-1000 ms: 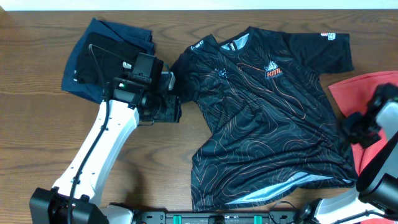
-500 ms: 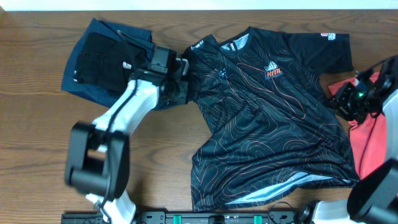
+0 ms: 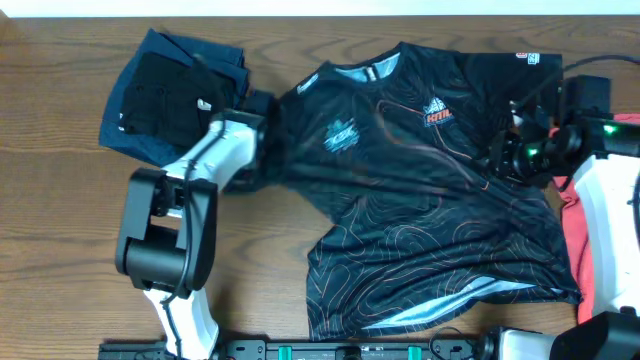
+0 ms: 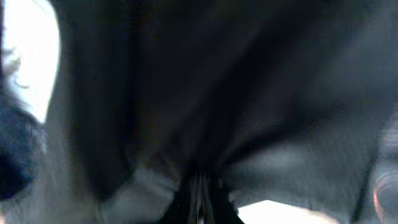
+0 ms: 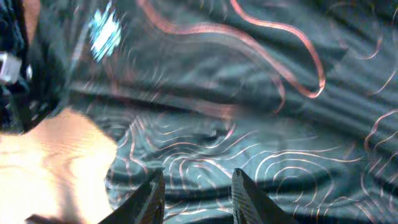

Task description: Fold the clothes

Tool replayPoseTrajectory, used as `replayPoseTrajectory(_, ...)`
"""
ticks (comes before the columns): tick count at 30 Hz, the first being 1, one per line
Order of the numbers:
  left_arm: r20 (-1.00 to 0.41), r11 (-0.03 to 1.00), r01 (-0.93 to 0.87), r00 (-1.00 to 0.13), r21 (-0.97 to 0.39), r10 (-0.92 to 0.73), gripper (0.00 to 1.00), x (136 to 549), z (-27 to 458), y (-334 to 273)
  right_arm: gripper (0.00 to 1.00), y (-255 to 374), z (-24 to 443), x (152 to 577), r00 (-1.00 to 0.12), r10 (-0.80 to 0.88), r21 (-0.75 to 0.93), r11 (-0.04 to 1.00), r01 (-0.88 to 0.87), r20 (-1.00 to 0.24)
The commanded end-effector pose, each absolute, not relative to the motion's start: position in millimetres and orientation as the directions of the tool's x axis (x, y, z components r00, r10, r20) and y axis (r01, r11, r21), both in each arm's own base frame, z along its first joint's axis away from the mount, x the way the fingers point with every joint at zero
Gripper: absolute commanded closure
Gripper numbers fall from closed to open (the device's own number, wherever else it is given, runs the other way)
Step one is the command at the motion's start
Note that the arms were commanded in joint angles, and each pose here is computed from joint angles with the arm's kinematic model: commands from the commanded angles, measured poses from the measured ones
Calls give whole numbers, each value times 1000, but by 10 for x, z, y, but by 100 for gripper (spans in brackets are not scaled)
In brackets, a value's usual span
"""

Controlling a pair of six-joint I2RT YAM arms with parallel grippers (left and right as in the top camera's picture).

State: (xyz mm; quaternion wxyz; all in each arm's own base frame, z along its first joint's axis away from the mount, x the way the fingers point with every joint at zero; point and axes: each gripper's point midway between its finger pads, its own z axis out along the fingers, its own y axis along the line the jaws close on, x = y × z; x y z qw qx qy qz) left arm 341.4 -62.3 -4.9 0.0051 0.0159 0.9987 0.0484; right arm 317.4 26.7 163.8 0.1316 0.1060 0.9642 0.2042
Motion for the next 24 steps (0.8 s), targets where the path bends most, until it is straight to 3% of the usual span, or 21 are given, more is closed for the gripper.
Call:
replayPoseTrajectory(1, 155, 975, -125, -976, 184, -155, 94, 2991, -176, -251, 63, 296, 1420, 3087, -946, 275, 370, 908, 196, -172)
replayPoseTrajectory(5, 310, 966, -143, -928, 215, -206, 94, 2606, -61, -141, 61, 251, 1022, 2997, -926, 355, 319, 899, 300, -131)
replayPoseTrajectory(11, 411, 962, -118, -886, 245, -214, 94, 2319, 147, -102, 71, 189, 456, 2966, -853, 503, 326, 837, 439, -142)
replayPoseTrajectory(18, 228, 970, -160, -953, 182, -201, 94, 2591, 411, -150, 92, -89, -58, 2734, -737, 657, 200, 752, 628, -160)
replayPoseTrajectory(24, 10, 994, -96, -995, -58, -95, 85, 2979, 724, -493, 99, -318, -328, 2749, -643, 744, 128, 666, 735, -181)
